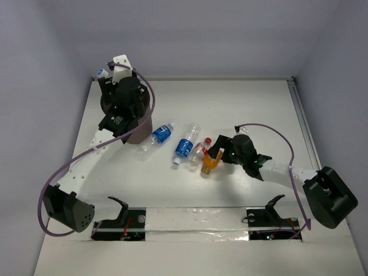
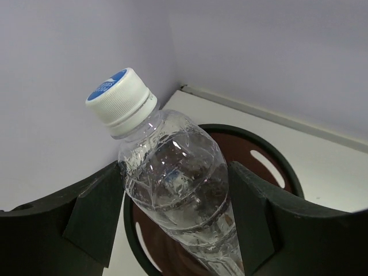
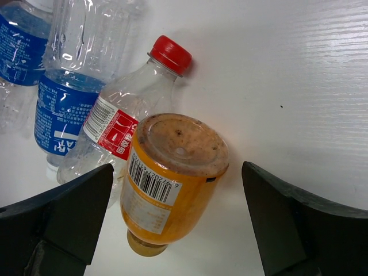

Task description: Put the plastic bottles in the bin

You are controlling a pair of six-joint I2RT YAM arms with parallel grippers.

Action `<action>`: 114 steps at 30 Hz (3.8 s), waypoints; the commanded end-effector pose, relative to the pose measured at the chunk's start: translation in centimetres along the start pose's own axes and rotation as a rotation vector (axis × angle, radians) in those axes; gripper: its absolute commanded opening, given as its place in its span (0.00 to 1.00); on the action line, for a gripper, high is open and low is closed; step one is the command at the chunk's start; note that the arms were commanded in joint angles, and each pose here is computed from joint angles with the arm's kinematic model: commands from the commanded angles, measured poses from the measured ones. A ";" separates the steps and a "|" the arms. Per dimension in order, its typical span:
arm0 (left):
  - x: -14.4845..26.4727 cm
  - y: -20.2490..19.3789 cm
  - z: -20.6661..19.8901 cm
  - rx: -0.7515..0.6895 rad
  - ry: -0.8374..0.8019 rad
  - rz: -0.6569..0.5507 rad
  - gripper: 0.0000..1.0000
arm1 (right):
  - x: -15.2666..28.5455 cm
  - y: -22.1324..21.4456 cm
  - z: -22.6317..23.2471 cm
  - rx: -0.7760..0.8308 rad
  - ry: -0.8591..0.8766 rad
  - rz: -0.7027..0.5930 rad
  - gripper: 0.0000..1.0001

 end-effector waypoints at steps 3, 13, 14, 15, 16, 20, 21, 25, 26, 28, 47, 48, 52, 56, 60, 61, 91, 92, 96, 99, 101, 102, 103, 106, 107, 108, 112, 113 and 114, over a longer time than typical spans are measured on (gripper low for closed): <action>-0.9 -0.8 -0.4 -0.033 0.074 -0.029 0.41 | 0.1 0.9 0.5 0.008 0.020 -0.071 0.97; -2.1 -3.7 -2.1 -0.078 0.080 -0.007 0.51 | -0.1 0.9 0.5 0.008 0.031 -0.072 0.93; -2.1 -4.1 -2.2 -0.074 0.069 -0.002 0.56 | -0.2 0.9 0.6 0.008 0.034 -0.071 0.93; -2.0 -4.4 -2.3 -0.079 0.068 0.008 0.69 | -0.2 0.9 0.6 0.005 0.033 -0.070 0.92; -2.0 -4.5 -2.3 -0.074 0.066 0.015 0.76 | -0.3 0.9 0.6 0.003 0.031 -0.070 0.91; -1.4 -4.0 -1.9 -0.038 0.042 0.033 0.95 | -0.2 1.0 0.4 -0.006 0.009 -0.089 0.86; -1.2 -4.0 -1.7 -0.040 0.033 0.045 0.97 | -0.1 1.0 0.4 -0.005 0.006 -0.094 0.83; 0.1 -2.3 -0.6 0.086 -0.038 0.020 0.98 | 0.5 1.3 0.2 -0.009 -0.001 -0.122 0.76; 0.4 -2.4 -0.6 0.086 -0.080 0.031 0.98 | 0.6 1.2 0.2 -0.009 -0.006 -0.123 0.76; 1.2 -1.8 -0.1 0.122 -0.116 0.042 0.98 | 0.9 1.4 0.3 -0.011 0.002 -0.127 0.70; 10.2 -3.6 2.3 0.278 -0.697 0.098 0.88 | -1.7 0.0 0.5 -0.064 0.051 -0.030 0.92; 10.6 -3.9 2.3 0.272 -0.721 0.107 0.86 | -1.7 -0.1 0.4 -0.073 0.046 -0.033 0.87; 11.4 -5.1 2.2 0.252 -0.768 0.135 0.86 | -1.2 0.3 0.4 -0.082 0.029 -0.067 0.77; 11.6 -6.2 1.8 0.223 -0.776 0.161 0.85 | -0.1 0.8 0.5 -0.072 0.015 -0.087 0.72; 11.6 -7.8 0.9 0.197 -0.773 0.216 0.85 | 0.9 0.7 0.3 -0.068 0.013 -0.086 0.72; 11.6 -8.1 0.8 0.203 -0.769 0.226 0.85 | 1.0 0.7 0.2 -0.067 0.013 -0.084 0.77; 16.1 -12.2 -0.7 0.340 -0.876 0.314 0.87 | 0.6 -0.8 1.0 -0.191 0.144 0.035 1.00; 16.1 -12.3 -0.7 0.337 -0.874 0.317 0.87 | 0.5 -0.7 1.1 -0.192 0.147 0.026 0.99; 15.9 -12.7 -0.9 0.331 -0.850 0.331 0.87 | -0.2 -0.7 0.9 -0.203 0.136 0.003 0.96; 15.7 -13.1 -1.2 0.321 -0.820 0.345 0.87 | -0.6 -0.9 0.8 -0.206 0.141 -0.003 0.94; 15.7 -13.3 -1.3 0.319 -0.808 0.351 0.87 | -0.7 -0.9 0.8 -0.205 0.145 -0.006 0.93; 15.6 -13.3 -1.3 0.324 -0.804 0.348 0.87 | -0.9 -0.6 0.7 -0.206 0.137 -0.037 0.92; 15.6 -13.2 -1.3 0.329 -0.803 0.347 0.87 | -0.9 -0.5 0.8 -0.205 0.140 -0.043 0.92; 15.6 -13.0 -1.4 0.334 -0.797 0.345 0.86 | -1.0 -0.3 0.9 -0.192 0.136 -0.055 0.88; 15.5 -13.1 -1.4 0.331 -0.794 0.346 0.86 | -1.0 -0.2 0.9 -0.189 0.134 -0.057 0.88; 15.5 -13.1 -1.4 0.329 -0.786 0.344 0.86 | -1.0 -0.2 0.8 -0.188 0.128 -0.068 0.85; 15.3 -13.2 -1.6 0.324 -0.765 0.345 0.86 | -0.9 -0.2 0.5 -0.177 0.113 -0.079 0.76; 15.2 -13.3 -1.8 0.319 -0.758 0.346 0.86 | -0.9 -0.3 0.5 -0.177 0.113 -0.079 0.73; 15.1 -13.4 -1.7 0.313 -0.741 0.343 0.86 | -0.9 -0.3 0.4 -0.177 0.109 -0.082 0.71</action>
Point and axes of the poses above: each gripper's point midway between its finger pads, its own x axis back along the fingers, its own z axis along the line the jaws close on, y = z × x, the point moved 10 cm from there along x, back along the fingers, and after that the axes turned 5 degrees about -x, right-handed, at the moved point
